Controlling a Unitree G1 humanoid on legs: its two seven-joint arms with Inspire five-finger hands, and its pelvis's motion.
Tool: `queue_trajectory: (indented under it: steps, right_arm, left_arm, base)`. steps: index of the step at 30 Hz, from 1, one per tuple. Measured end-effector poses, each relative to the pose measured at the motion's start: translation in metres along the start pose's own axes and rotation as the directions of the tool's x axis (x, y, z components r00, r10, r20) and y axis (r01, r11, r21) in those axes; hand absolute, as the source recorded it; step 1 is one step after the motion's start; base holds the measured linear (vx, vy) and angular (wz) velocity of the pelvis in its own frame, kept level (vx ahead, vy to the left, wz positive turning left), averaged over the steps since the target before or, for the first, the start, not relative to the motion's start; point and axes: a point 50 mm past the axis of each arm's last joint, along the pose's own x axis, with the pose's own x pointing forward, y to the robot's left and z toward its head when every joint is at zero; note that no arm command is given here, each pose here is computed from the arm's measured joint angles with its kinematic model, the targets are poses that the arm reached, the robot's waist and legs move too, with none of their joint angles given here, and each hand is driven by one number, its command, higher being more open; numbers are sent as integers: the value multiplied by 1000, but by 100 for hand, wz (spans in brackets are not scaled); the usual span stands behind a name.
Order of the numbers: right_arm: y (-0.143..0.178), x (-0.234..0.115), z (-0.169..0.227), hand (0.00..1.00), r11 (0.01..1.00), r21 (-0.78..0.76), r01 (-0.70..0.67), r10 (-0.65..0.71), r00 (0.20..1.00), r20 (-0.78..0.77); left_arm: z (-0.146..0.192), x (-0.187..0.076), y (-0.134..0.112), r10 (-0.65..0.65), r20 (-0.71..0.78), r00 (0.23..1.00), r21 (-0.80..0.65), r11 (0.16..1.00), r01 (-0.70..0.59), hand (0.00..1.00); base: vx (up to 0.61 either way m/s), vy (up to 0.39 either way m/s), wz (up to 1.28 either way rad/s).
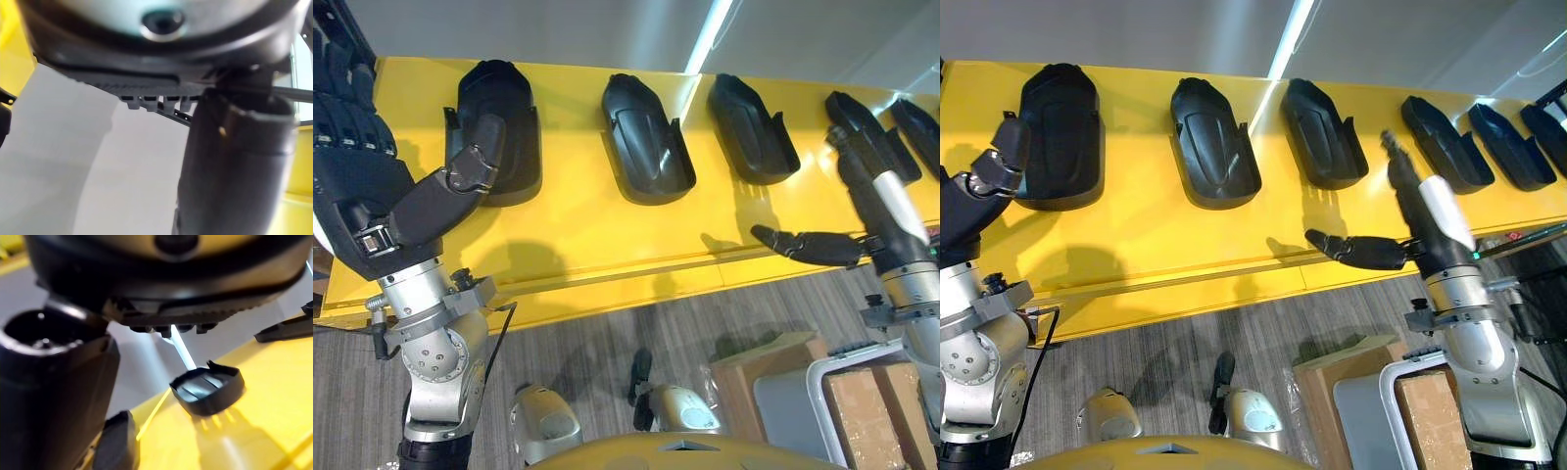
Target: Walk over and take three plastic housings, then place them on the shelf
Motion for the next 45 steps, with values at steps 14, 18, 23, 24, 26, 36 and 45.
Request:
queue_trajectory:
  steps: [14,18,23,24,26,36,45]
  right_arm:
    - [16,8,-45,100,991,37,-127,132,968,-214]
    - [13,14,-47,100,993,34,-115,120,970,-211]
    - [2,19,-52,100,992,-28,-125,116,969,-220]
    - [-1,23,-51,100,993,-34,-110,100,972,-212]
    - [-3,26,-49,100,995,-38,-89,80,977,-197]
    - [-28,52,-29,100,992,-121,28,-35,997,-62]
    - [-32,66,-34,100,991,-124,47,-57,996,-75]
  left_arm:
    - [2,8,4,-87,0,996,30,996,87,100]
    - [2,8,3,-104,1,995,32,994,104,100]
    - [2,8,3,-109,0,994,30,994,109,100]
    - [2,8,3,-107,0,994,28,994,107,100]
    - [2,9,4,-102,-4,995,16,995,102,100]
    - [0,9,6,-89,-12,996,17,996,89,100]
    - [-5,9,8,-70,-31,997,27,997,70,100]
  base:
    - [0,31,6]
    - [-1,8,0]
    - [2,39,2]
    - [-6,51,-1]
    - [-9,52,1]
    - [-7,25,1]
    - [5,9,3]
